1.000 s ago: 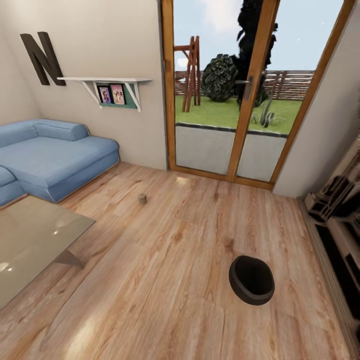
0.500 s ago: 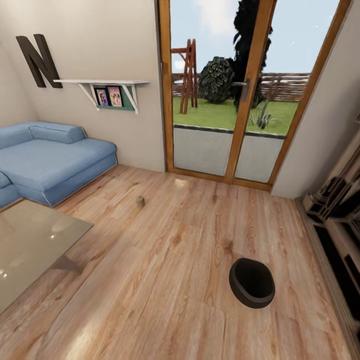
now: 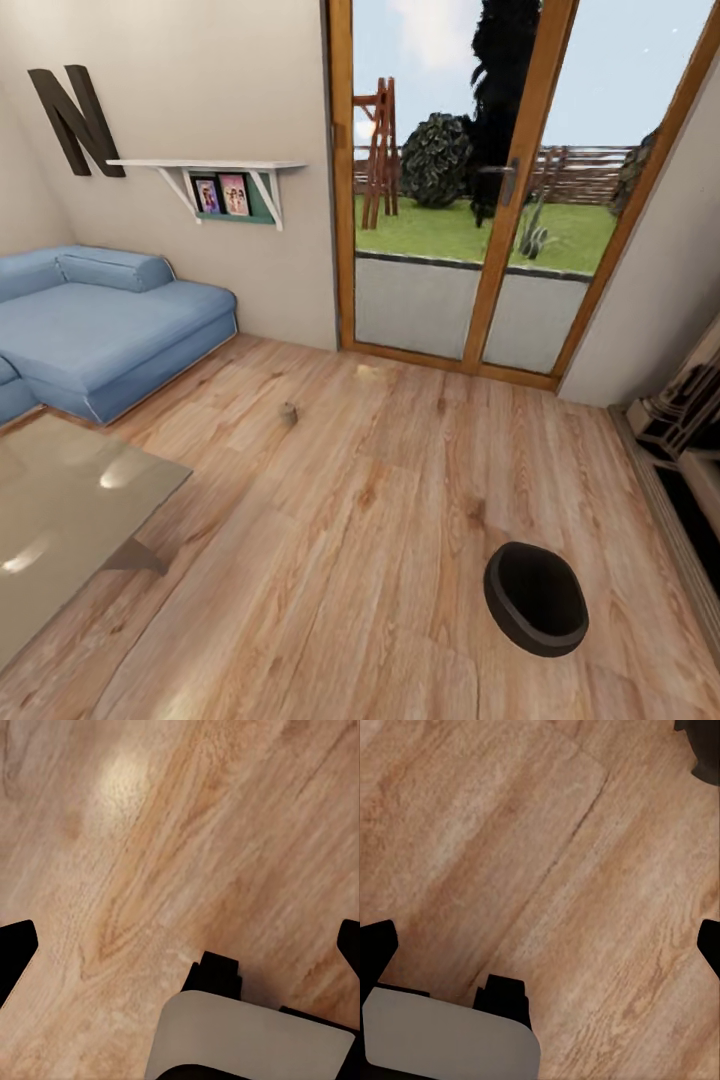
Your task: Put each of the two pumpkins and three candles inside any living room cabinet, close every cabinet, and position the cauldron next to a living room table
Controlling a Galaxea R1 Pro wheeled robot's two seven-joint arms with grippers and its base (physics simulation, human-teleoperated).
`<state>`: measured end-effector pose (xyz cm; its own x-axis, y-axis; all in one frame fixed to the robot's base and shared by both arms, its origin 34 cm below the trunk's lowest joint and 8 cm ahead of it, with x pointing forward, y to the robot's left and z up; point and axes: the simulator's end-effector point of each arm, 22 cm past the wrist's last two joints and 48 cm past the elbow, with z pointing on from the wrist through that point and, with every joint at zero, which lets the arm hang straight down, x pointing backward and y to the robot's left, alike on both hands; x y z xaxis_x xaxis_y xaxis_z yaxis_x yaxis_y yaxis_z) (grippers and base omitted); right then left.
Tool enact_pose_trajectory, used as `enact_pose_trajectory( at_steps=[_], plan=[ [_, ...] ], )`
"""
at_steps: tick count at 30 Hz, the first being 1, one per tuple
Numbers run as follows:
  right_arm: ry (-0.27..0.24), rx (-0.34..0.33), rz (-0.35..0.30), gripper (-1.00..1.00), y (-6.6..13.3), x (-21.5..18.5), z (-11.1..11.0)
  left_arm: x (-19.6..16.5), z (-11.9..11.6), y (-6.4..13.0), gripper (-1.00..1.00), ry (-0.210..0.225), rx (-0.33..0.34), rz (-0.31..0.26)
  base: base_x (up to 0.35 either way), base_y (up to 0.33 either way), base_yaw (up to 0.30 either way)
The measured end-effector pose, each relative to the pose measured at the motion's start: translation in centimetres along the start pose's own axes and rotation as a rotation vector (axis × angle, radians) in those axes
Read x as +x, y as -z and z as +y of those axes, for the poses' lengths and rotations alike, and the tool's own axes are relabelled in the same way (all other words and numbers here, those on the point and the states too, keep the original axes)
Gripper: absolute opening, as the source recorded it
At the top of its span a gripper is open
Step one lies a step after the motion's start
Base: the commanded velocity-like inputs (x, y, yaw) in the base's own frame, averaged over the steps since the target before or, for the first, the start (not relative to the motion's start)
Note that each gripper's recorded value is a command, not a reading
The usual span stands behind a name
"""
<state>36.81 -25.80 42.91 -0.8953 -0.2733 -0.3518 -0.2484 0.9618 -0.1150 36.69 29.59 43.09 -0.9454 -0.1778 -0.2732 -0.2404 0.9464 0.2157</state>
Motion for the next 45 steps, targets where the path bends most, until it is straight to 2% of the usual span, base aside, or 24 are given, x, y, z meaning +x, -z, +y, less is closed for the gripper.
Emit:
enact_pose_trajectory(
  at_steps=[22, 45],
  plan=[
    [0.008, 0.004, 0.014, 1.0, 0.03, 0.53, -0.45, 0.01, -0.01, 0.0, 1.0, 0.0, 0.001, 0.0, 0.322, 0.023, 0.0],
    [0.005, -0.002, 0.012, 1.0, 0.04, 0.38, 0.04, -0.02, 0.1, -0.03, 1.0, 0.0, 0.0, 0.0, 0.328, 0.0, 0.0]
  ],
)
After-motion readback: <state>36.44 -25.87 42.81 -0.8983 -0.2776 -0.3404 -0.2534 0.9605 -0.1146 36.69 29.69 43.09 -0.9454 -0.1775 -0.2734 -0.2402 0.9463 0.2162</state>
